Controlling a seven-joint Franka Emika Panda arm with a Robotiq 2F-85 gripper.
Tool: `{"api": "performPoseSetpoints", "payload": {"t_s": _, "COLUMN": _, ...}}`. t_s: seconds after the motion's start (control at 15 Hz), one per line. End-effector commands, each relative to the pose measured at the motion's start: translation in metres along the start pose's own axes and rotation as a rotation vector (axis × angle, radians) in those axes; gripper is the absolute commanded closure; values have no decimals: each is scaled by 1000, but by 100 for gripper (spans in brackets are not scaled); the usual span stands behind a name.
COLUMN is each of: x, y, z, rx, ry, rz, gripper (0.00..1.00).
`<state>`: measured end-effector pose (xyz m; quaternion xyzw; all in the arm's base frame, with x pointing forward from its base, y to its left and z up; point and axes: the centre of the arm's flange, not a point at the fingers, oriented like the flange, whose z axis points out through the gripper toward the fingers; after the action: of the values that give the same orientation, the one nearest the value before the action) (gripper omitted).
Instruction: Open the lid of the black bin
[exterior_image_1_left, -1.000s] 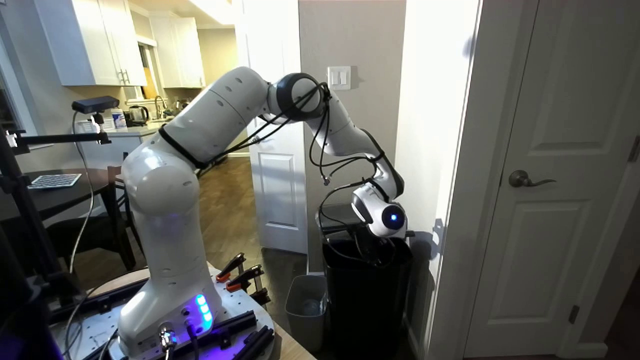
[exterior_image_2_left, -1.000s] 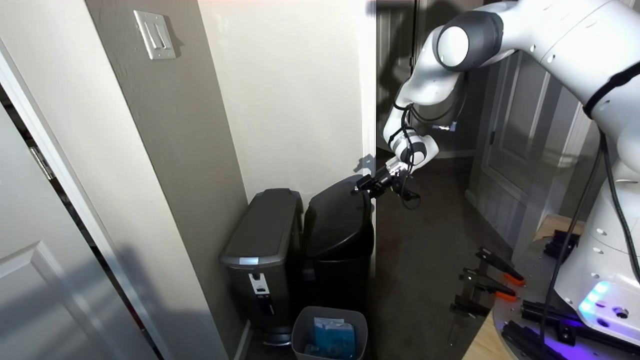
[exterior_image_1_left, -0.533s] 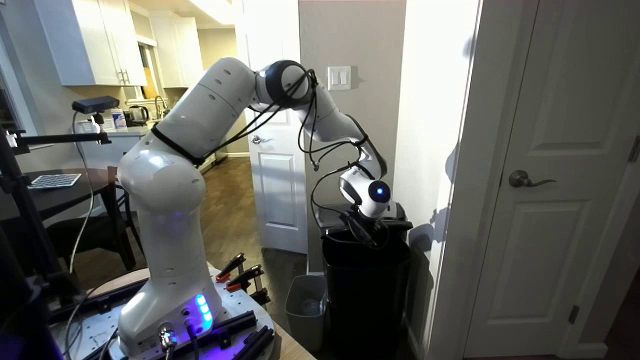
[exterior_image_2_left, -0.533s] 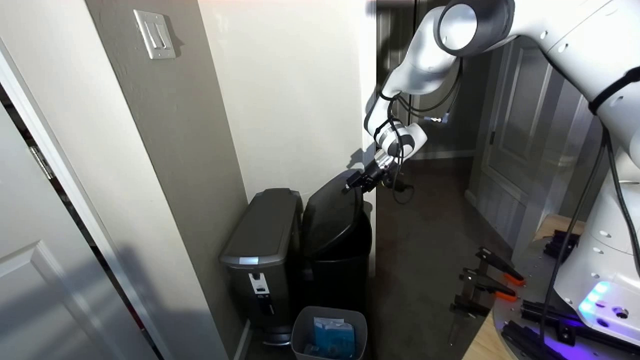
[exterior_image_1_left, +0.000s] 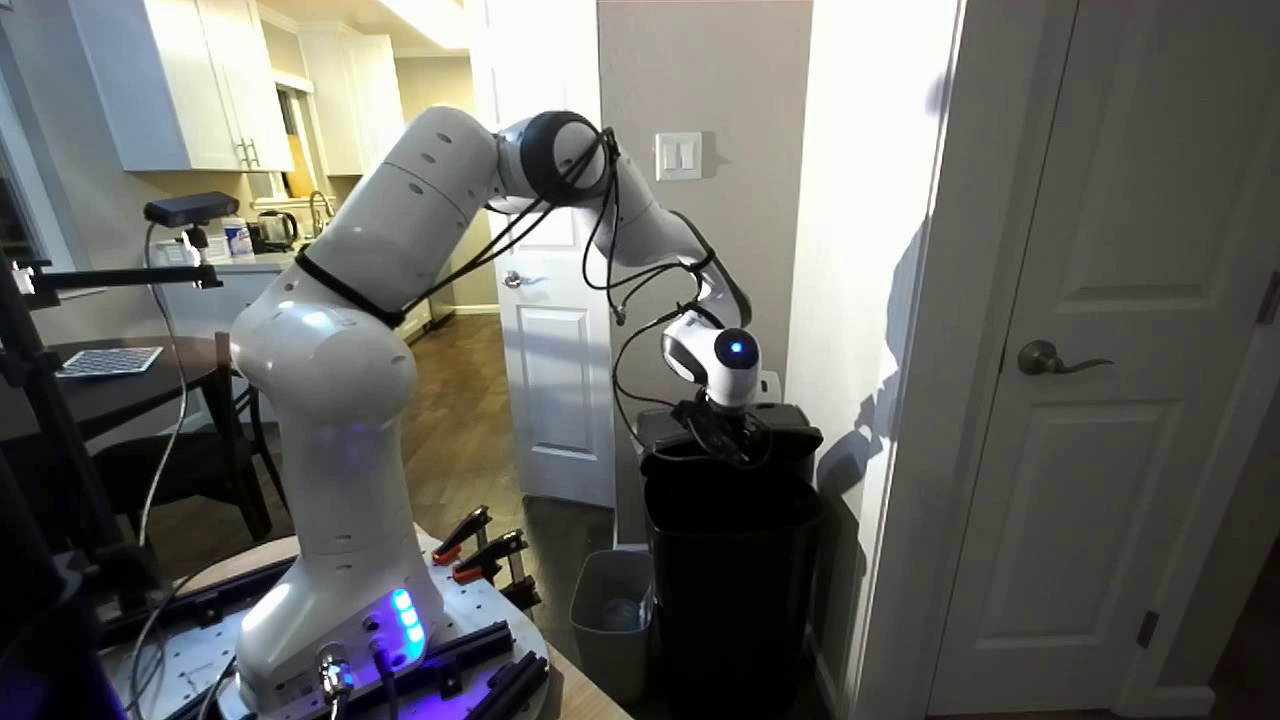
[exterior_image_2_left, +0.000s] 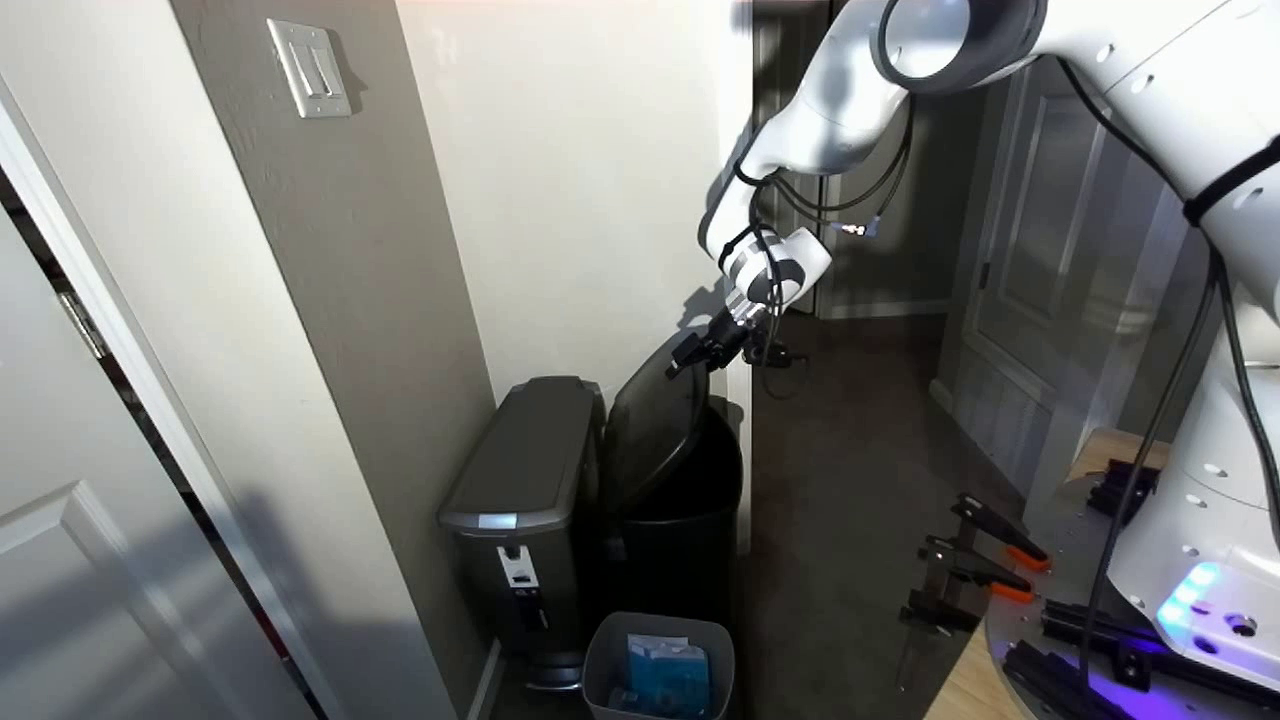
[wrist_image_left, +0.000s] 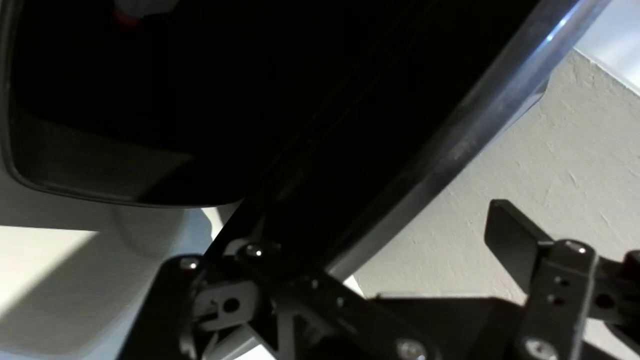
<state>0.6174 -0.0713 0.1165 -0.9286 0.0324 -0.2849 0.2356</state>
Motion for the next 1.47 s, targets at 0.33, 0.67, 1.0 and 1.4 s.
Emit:
{"api": "performPoseSetpoints", "payload": {"t_s": 0.33, "x": 14, "y": -46, "z": -13, "rx": 38, "ry": 45, "rz": -15, "gripper": 0}}
{"api": "performPoseSetpoints", "payload": {"t_s": 0.67, "x": 18, "y": -82, "z": 2, "rx": 67, "ry": 33, "rz": -66, "gripper": 0}}
{"api": "performPoseSetpoints", "payload": {"t_s": 1.0, "x": 12, "y": -110, "z": 16, "rx": 76, "ry": 11, "rz": -121, "gripper": 0}}
{"api": "performPoseSetpoints", "payload": {"t_s": 1.4, "x": 22, "y": -124, "z": 20, "rx": 102, "ry": 101, "rz": -235, "gripper": 0}}
